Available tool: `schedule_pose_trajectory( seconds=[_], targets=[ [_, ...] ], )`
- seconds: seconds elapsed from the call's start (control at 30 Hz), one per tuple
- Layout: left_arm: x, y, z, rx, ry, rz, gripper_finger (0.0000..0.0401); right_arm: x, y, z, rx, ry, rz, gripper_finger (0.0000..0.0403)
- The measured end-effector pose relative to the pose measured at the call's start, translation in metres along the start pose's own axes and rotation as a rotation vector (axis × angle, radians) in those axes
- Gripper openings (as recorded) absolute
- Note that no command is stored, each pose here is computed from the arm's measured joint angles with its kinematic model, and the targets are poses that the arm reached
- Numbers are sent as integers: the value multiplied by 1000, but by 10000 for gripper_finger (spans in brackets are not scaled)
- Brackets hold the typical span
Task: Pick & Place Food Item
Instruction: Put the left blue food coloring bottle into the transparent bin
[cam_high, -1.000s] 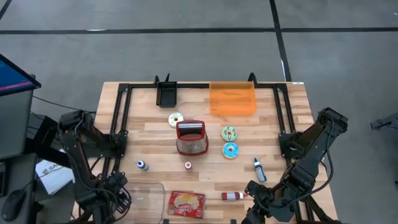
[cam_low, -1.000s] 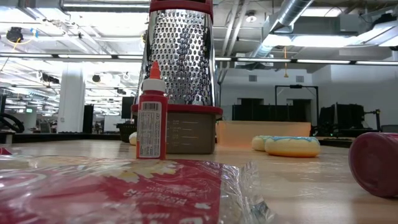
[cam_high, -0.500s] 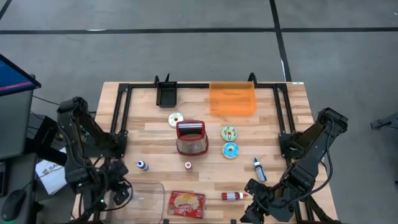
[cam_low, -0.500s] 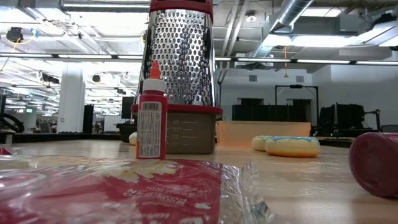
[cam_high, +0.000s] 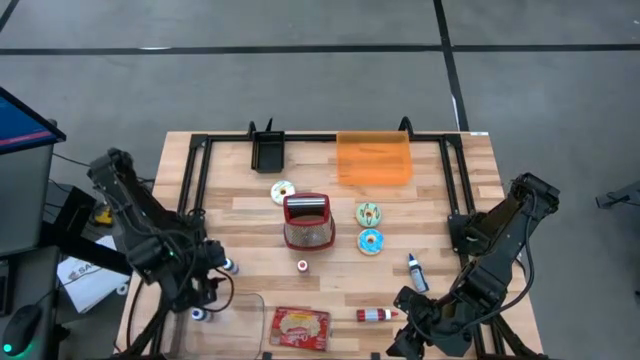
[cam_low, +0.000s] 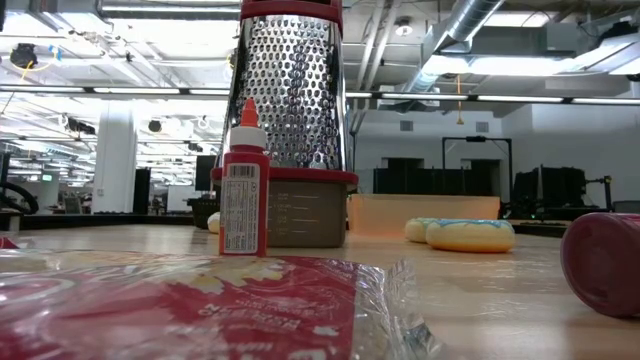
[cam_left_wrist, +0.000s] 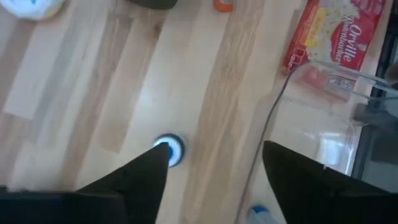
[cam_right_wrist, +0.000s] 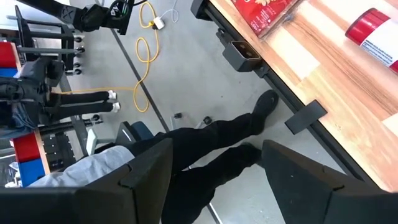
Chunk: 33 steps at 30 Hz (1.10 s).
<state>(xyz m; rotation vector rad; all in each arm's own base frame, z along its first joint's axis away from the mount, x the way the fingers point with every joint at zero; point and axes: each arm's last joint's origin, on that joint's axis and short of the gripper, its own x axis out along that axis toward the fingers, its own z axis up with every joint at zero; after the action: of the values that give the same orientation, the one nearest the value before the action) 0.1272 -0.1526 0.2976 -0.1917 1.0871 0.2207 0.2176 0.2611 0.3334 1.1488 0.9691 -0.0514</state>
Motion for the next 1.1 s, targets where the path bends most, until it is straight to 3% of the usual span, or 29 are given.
schedule_pose_trajectory(
  seconds=[0.23,0.57,1.1],
  targets=[
    [19,18,-9,77,103,-36,297,1,-3,4,5,-12,-34,240],
    [48,37,-19,55,82,-49,271,1,-3,4,40,-5,-36,240],
    [81,42,-35,15,74,-41,250,-19,-3,18,81,-5,-38,240]
  ],
)
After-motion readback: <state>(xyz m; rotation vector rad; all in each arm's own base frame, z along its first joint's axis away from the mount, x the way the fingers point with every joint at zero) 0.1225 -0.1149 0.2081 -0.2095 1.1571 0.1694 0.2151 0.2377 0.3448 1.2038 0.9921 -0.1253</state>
